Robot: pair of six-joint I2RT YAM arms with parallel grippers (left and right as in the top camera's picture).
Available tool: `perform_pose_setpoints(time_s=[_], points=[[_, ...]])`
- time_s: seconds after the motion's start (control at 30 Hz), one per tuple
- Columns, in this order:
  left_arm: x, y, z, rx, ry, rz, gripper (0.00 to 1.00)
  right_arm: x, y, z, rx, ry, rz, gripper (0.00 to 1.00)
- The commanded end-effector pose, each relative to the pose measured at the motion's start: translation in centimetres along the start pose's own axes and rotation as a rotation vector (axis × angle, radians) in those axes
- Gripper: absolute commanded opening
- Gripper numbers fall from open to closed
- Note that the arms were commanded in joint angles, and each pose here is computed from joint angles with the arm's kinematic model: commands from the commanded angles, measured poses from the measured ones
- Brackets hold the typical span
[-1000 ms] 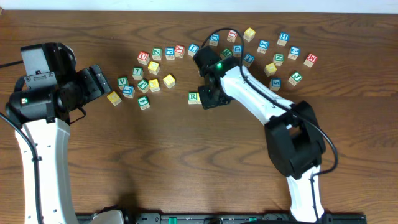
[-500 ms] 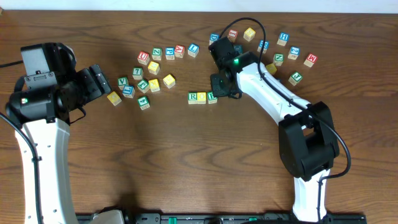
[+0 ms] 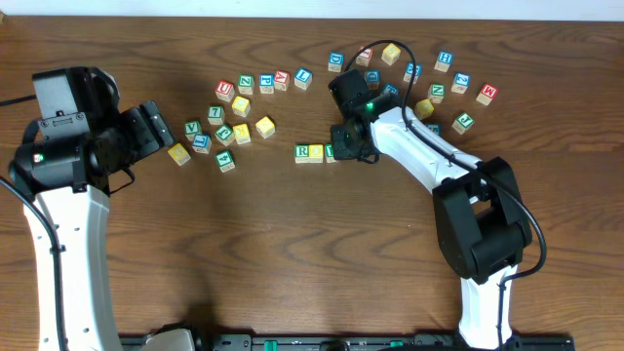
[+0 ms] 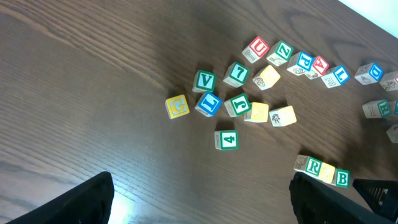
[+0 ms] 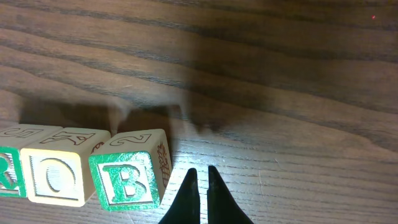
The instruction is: Spell out ROBOT
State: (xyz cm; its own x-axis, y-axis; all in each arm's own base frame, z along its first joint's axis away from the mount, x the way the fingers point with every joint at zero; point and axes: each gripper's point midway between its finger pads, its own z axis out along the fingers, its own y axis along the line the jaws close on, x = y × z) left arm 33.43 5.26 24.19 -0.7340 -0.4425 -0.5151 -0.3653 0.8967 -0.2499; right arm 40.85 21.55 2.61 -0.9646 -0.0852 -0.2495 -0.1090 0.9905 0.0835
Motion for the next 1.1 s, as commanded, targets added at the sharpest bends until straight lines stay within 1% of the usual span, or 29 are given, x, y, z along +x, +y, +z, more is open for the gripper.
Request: perform_pose_setpoints(time_s=[0.0, 0.3, 0.9, 1.07], points=[[-0.1, 0.3, 0.2, -0.012, 0.003, -0.016, 0.89, 0.1, 0.8, -0.4, -0.011, -0.009, -0.002, 0.01], [-0.1, 0.3, 0.2, -0.012, 0.003, -0.016, 0.89, 0.3, 1.8, -0.4, -0.020, -0.014, -0.025, 0.01], [-0.1, 0.3, 0.2, -0.012, 0.003, -0.016, 0.89, 0.5, 2.3, -0.4, -0.042, -0.005, -0.025, 0.01], [-0.1, 0.3, 0.2, -0.012, 0.003, -0.016, 0.89, 0.5, 2.2, -0.4, -0.041, -0.006, -0.024, 0.03]])
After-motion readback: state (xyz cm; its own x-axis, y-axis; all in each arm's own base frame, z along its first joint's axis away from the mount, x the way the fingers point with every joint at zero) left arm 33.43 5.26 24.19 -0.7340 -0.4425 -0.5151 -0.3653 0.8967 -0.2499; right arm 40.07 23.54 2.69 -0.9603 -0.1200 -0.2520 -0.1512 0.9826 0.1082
